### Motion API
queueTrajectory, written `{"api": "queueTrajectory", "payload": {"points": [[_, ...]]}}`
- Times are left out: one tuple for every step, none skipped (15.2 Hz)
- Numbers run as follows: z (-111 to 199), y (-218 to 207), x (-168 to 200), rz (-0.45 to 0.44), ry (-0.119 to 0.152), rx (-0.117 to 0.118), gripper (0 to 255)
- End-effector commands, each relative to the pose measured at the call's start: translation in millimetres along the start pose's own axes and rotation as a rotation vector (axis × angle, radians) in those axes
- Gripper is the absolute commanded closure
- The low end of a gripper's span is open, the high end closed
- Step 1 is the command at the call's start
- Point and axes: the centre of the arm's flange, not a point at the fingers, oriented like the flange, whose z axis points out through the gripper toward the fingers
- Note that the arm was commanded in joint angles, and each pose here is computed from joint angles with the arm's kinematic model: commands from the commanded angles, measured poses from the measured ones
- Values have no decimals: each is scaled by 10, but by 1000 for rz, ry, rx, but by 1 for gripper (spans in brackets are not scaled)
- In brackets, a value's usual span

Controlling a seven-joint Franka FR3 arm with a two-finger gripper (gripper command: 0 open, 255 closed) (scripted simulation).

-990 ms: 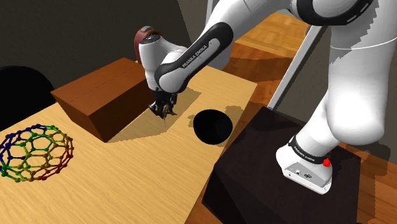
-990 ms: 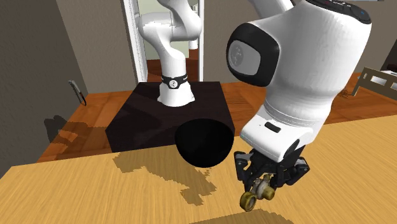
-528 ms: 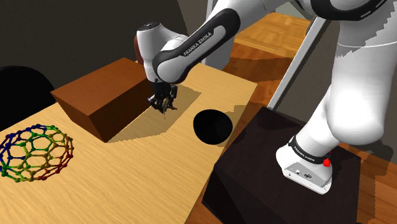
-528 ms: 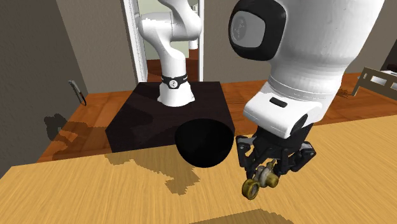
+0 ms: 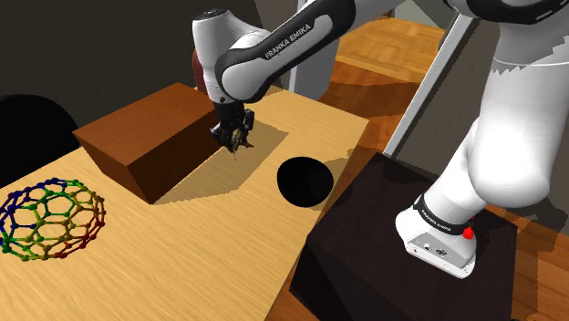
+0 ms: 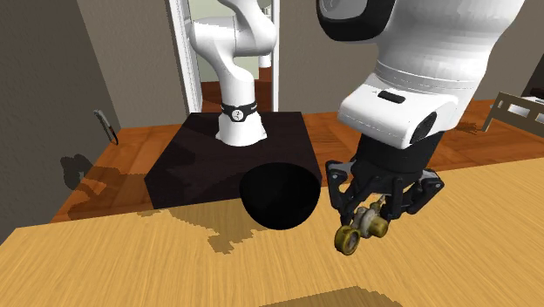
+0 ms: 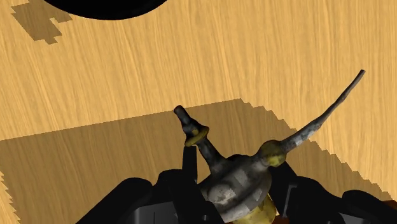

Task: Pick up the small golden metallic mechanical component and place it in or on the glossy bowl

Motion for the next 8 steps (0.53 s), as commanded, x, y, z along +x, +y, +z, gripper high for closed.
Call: {"api": "queueTrajectory", "payload": {"points": [[-65,-4,-3,0,0,0,255],[-54,74,-108,0,0,0,255],[-43,153,-214,0,0,0,255],[-33,231,-320,0,0,0,255],[-22,310,-425,0,0,0,255],[-11,388,-531,0,0,0,255],[0,466,-637,0,0,0,255],[10,545,-742,0,0,0,255]]}}
